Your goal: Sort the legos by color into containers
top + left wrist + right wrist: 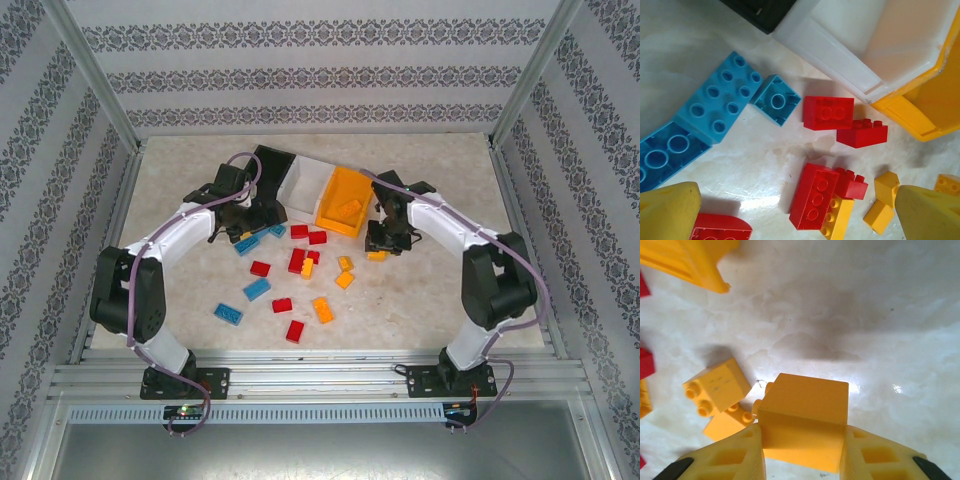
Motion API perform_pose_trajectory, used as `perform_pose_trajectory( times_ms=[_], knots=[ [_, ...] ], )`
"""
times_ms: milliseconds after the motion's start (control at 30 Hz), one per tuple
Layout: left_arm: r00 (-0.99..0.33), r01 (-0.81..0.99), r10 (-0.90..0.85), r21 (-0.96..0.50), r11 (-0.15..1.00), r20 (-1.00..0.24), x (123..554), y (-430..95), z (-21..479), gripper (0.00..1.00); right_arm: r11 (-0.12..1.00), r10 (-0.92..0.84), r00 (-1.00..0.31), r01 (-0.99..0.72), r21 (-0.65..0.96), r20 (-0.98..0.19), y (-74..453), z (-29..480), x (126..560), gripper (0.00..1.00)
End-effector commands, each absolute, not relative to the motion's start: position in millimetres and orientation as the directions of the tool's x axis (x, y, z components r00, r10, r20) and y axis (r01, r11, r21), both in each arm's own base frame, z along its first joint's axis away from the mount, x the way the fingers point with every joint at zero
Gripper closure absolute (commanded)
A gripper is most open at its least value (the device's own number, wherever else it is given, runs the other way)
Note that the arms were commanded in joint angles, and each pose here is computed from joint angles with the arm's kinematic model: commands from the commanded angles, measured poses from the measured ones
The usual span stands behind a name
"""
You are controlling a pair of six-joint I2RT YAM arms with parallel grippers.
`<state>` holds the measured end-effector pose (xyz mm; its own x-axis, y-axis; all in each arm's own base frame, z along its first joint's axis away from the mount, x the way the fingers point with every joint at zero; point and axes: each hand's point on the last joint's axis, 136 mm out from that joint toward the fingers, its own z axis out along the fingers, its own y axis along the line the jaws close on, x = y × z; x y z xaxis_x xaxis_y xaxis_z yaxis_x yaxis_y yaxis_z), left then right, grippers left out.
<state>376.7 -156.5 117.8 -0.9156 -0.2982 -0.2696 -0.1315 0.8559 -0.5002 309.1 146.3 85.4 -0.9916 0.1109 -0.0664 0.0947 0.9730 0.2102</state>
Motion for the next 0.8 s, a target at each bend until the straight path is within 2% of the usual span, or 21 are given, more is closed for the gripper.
perform_pose_trajectory(
  times_ms=[0, 200, 400, 567, 767],
  knots=[
    [-0.908, -0.108, -0.298, -0.525, 0.844, -0.294, 388.3, -168.4, 125.1, 0.00, 0.963, 0.157, -0.983, 0.130, 0.236, -0.097, 143.1, 112.8, 311.3, 0.66],
    [-0.916, -0.094, -0.282, -0.528, 0.844, -0.286, 385.6, -172.6, 123.0, 0.00, 0.941, 0.183, -0.968, 0.122, 0.315, -0.173, 159.9, 154.2, 347.1, 0.65],
    [-0.922, -0.077, -0.255, -0.506, 0.859, -0.292, 374.8, -167.9, 126.6, 0.00, 0.930, 0.178, -0.965, 0.101, 0.355, -0.193, 184.3, 160.1, 397.2, 0.65],
    [-0.928, -0.065, -0.225, -0.467, 0.882, -0.296, 355.4, -157.8, 127.2, 0.00, 0.932, 0.167, -0.969, 0.094, 0.351, -0.183, 199.9, 142.8, 436.4, 0.65],
    [-0.933, -0.063, -0.197, -0.402, 0.913, -0.302, 331.1, -141.2, 128.3, 0.00, 0.938, 0.147, -0.977, 0.089, 0.336, -0.152, 212.1, 117.0, 463.9, 0.65]
  ],
)
